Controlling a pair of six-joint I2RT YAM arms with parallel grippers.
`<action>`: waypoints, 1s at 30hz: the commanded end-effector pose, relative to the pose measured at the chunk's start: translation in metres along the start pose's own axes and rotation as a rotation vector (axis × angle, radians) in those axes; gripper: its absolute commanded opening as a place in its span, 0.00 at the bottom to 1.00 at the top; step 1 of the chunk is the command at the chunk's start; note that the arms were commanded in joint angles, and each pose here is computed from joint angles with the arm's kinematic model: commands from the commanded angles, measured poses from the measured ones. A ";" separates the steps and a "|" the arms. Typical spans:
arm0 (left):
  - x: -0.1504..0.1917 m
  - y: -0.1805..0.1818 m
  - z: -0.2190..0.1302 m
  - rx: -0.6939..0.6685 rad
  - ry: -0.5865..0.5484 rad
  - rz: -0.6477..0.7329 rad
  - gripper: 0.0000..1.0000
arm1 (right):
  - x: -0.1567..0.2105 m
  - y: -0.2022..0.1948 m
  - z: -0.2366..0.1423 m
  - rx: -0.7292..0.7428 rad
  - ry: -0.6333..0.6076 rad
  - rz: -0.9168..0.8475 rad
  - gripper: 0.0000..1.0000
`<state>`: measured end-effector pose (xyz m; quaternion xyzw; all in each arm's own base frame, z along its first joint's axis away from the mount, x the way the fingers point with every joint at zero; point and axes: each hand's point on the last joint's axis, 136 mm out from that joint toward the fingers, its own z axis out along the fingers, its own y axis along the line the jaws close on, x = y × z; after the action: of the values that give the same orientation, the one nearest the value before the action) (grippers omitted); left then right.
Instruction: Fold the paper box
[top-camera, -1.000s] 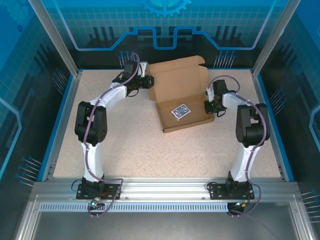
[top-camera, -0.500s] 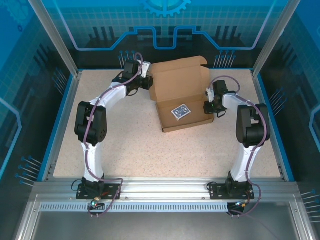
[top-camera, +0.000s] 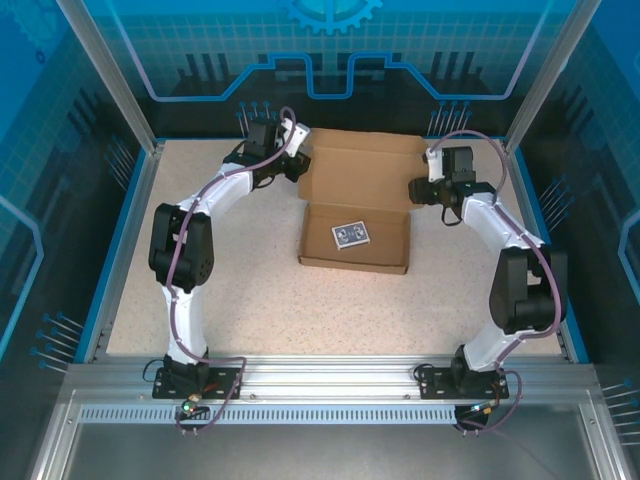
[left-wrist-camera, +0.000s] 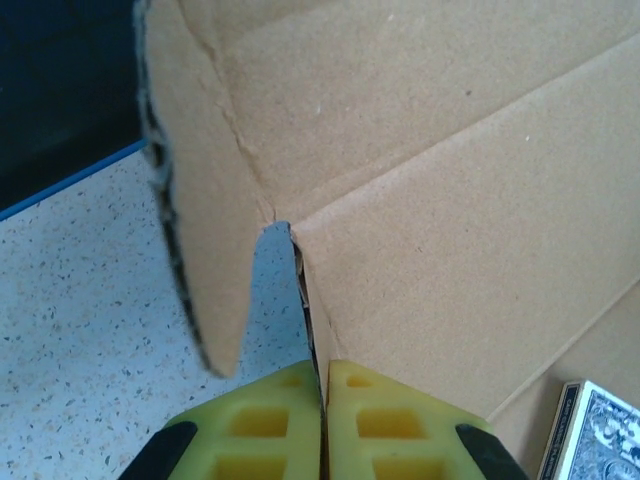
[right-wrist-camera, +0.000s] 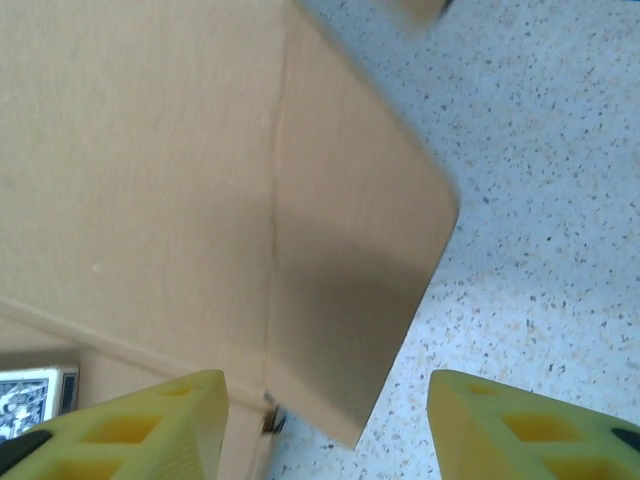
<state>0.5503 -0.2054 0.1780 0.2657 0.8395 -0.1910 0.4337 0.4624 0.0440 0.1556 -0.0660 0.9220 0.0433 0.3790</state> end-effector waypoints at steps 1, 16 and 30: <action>-0.020 -0.005 -0.015 0.021 -0.037 0.047 0.08 | -0.019 -0.010 0.004 -0.024 -0.038 0.015 0.57; -0.030 0.004 -0.026 -0.072 -0.081 -0.040 0.10 | -0.036 0.006 0.015 -0.104 -0.026 -0.010 0.14; -0.041 0.012 -0.033 -0.286 -0.176 -0.210 0.18 | -0.085 0.032 0.015 0.096 -0.137 -0.028 0.00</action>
<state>0.5575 -0.1901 0.2029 0.1332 0.8542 -0.1349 0.4842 0.5165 0.0820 0.2018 -0.0728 0.9017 0.0141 0.4260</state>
